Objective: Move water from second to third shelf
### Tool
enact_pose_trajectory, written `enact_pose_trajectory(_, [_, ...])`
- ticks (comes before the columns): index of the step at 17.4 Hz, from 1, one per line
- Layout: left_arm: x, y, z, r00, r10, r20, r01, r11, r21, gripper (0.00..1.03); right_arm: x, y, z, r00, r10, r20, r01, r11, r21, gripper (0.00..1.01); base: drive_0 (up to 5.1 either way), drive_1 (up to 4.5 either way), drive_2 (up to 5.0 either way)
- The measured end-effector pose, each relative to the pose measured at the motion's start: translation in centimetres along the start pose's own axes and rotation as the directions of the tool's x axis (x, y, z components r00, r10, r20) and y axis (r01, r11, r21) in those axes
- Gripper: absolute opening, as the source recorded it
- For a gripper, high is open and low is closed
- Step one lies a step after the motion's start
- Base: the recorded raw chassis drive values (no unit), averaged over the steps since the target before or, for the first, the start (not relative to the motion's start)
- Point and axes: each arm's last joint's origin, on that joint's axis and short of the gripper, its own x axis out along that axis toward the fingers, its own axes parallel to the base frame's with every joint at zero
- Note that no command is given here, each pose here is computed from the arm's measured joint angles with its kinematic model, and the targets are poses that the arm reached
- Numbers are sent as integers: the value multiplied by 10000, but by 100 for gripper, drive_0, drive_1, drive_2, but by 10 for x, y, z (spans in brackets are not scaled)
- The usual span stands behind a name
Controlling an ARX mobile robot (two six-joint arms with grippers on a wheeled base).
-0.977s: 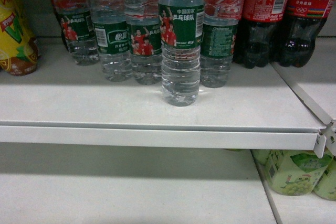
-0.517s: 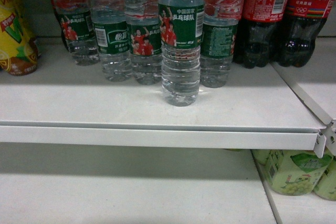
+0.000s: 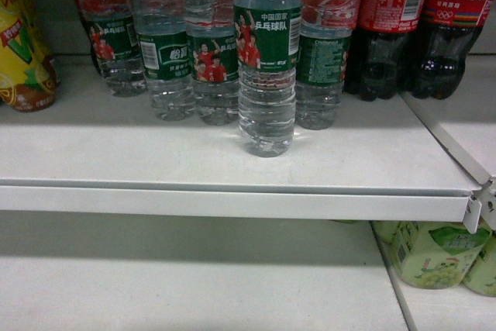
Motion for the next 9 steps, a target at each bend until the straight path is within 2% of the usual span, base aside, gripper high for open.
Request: enact_pose_trajectory(9, [0, 0, 0, 10000, 0, 0, 0, 10000, 4, 98, 0, 0, 0, 10000, 0, 0, 0, 10000, 0, 98, 0, 0, 0])
